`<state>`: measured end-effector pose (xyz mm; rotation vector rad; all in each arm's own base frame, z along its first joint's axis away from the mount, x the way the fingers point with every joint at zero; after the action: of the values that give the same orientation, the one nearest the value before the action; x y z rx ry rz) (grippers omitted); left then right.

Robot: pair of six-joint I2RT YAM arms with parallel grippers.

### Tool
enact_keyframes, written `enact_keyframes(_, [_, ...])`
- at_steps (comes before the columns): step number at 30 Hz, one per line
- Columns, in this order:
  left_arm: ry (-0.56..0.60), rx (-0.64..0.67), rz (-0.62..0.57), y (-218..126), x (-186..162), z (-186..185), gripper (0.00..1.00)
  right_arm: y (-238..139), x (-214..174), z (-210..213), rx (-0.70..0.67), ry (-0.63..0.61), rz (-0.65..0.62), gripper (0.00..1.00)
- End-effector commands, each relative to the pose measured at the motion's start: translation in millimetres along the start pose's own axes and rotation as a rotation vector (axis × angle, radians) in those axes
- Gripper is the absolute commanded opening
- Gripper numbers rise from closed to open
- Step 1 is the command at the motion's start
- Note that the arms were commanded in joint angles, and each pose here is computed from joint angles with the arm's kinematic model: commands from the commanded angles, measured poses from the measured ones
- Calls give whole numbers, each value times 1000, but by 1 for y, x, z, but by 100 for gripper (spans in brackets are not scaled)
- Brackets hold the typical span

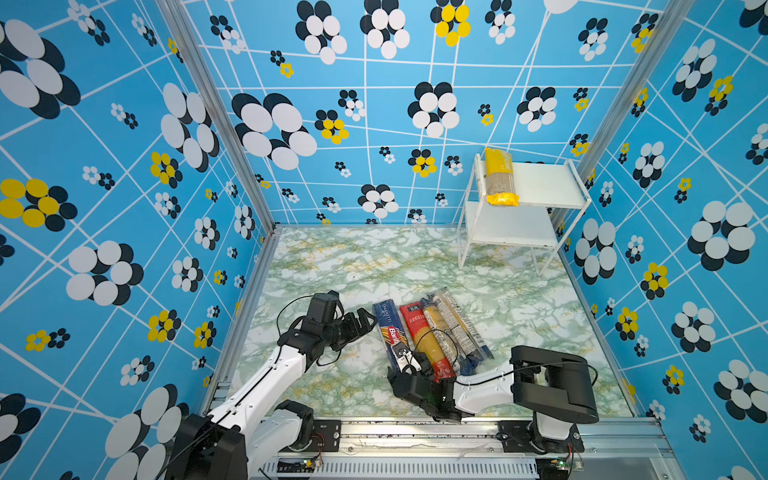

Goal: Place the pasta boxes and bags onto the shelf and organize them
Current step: 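Lower the right gripper onto the Barilla box's end nearest the robot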

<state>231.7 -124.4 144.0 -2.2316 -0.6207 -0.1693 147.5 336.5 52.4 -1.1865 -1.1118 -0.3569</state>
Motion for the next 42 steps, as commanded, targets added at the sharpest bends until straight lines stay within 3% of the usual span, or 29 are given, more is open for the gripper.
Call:
enact_keyframes(1, [1, 0, 3, 1, 0, 3, 99, 6, -19, 2, 8, -44, 63, 71])
enact_keyframes(6, [1, 2, 3, 2, 0, 4, 99, 6, -18, -1, 12, -32, 55, 52])
enact_keyframes(9, [3, 2, 4, 2, 0, 4, 99, 6, -18, -1, 16, -26, 52, 48])
enact_keyframes(11, [1, 4, 7, 3, 0, 5, 99, 6, -18, -1, 17, -28, 55, 50])
enact_keyframes(16, [1, 6, 4, 2, 0, 5, 99, 8, -17, 2, 20, -45, 63, 76])
enact_keyframes(19, [3, 8, 4, 2, 0, 5, 99, 8, -15, 5, 31, -50, 59, 82])
enact_keyframes(30, [-4, 9, -3, 0, 1, 6, 99, 9, -11, 7, 62, -41, 41, 86])
enact_keyframes(37, [-9, 6, -7, 0, 2, 6, 99, 14, -11, 23, 161, -77, 70, 72])
enact_keyframes(42, [-19, 11, -5, 4, 2, 10, 99, 14, -11, 26, 176, -85, 73, 72])
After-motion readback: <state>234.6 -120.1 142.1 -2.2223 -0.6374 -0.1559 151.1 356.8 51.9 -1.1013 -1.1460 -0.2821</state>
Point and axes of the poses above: each gripper's point midway between its finger pads, its own y axis out along the fingers, its own z axis along the line the jaws close on, x = y × z, the point moved 5 cm from there along -y, back along the fingers, and after that the axes turned 3 degrees about y, right-handed, at the moved point
